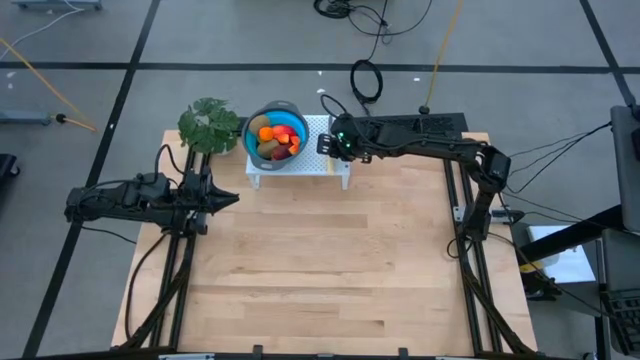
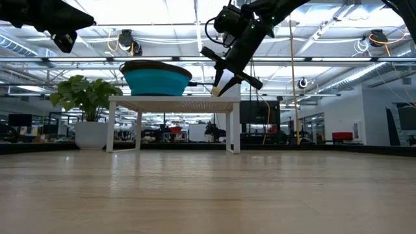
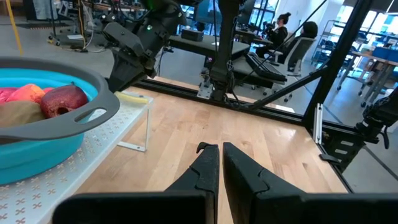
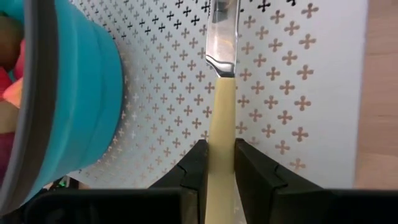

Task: Pick & Place Fruit
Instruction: Put the yellow table knife on the shelf

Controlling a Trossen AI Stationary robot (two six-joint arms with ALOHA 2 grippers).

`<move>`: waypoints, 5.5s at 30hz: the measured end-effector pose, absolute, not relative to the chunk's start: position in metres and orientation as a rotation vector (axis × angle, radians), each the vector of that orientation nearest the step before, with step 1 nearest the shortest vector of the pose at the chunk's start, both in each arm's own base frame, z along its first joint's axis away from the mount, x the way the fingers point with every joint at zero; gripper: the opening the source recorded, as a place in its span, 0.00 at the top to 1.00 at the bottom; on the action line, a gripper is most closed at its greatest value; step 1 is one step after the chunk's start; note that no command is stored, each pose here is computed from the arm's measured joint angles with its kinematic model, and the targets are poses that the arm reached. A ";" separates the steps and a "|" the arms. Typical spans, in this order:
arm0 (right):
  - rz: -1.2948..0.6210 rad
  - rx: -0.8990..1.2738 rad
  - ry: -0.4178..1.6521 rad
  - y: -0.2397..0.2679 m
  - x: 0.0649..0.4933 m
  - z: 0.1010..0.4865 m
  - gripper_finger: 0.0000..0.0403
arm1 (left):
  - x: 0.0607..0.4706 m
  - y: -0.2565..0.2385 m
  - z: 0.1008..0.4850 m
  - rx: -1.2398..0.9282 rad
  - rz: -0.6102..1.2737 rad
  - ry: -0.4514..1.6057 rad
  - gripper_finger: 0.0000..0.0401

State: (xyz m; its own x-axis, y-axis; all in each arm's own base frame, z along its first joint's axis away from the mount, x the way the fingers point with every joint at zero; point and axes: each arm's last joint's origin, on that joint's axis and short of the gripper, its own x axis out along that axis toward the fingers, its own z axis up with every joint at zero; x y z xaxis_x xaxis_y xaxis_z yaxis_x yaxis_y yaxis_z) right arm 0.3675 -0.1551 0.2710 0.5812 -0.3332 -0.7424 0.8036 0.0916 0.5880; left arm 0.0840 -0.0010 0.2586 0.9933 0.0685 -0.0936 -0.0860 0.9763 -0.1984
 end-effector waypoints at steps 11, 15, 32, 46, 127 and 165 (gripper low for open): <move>-0.913 1.191 0.474 -0.156 0.367 0.271 0.81 | 0.084 -0.001 0.259 -0.204 0.078 0.087 0.95; -0.912 1.191 0.473 -0.156 0.367 0.271 0.80 | 0.084 -0.001 0.259 -0.204 0.078 0.087 0.95; -0.918 1.213 0.464 -0.156 0.367 0.271 0.77 | 0.084 -0.001 0.259 -0.204 0.078 0.087 0.95; -0.883 1.161 0.490 -0.154 0.368 0.272 0.79 | 0.084 -0.002 0.259 -0.212 0.057 0.089 0.95; -0.758 1.024 0.685 -0.114 0.364 0.280 1.00 | 0.084 -0.002 0.259 -0.261 0.062 0.086 0.95; -0.764 1.023 0.684 -0.107 0.365 0.281 1.00 | 0.084 -0.002 0.259 -0.258 0.063 0.086 0.95</move>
